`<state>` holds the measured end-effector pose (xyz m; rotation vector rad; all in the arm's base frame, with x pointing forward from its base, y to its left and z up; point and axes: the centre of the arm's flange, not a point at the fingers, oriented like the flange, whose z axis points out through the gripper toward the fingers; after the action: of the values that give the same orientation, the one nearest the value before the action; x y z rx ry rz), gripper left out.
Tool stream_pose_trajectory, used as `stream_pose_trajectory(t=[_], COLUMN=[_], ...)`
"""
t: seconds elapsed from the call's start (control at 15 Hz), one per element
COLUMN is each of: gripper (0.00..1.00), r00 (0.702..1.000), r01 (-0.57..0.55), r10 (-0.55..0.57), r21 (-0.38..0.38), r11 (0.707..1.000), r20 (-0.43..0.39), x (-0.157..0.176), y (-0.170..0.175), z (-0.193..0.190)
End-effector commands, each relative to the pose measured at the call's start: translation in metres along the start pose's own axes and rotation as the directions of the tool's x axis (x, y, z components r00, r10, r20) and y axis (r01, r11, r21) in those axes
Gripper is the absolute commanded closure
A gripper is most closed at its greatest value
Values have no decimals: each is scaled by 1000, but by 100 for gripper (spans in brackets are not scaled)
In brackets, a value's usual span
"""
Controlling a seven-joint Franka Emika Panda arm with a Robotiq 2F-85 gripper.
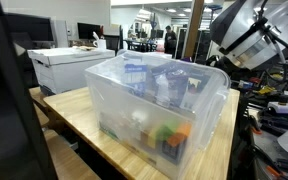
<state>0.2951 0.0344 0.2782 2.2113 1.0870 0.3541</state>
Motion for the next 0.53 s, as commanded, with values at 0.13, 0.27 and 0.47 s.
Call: stream_pose_trajectory(t=[0.13, 0.27, 0.47], gripper=[0, 0, 0], r00=[987, 978, 956], r01=[-101, -134, -196], r10=[97, 128, 188], r21=[-27, -30, -16], r11=[994, 990, 980], r20=[-125, -167, -224], x=[20, 28, 38], y=[50, 61, 74], z=[-79, -91, -107])
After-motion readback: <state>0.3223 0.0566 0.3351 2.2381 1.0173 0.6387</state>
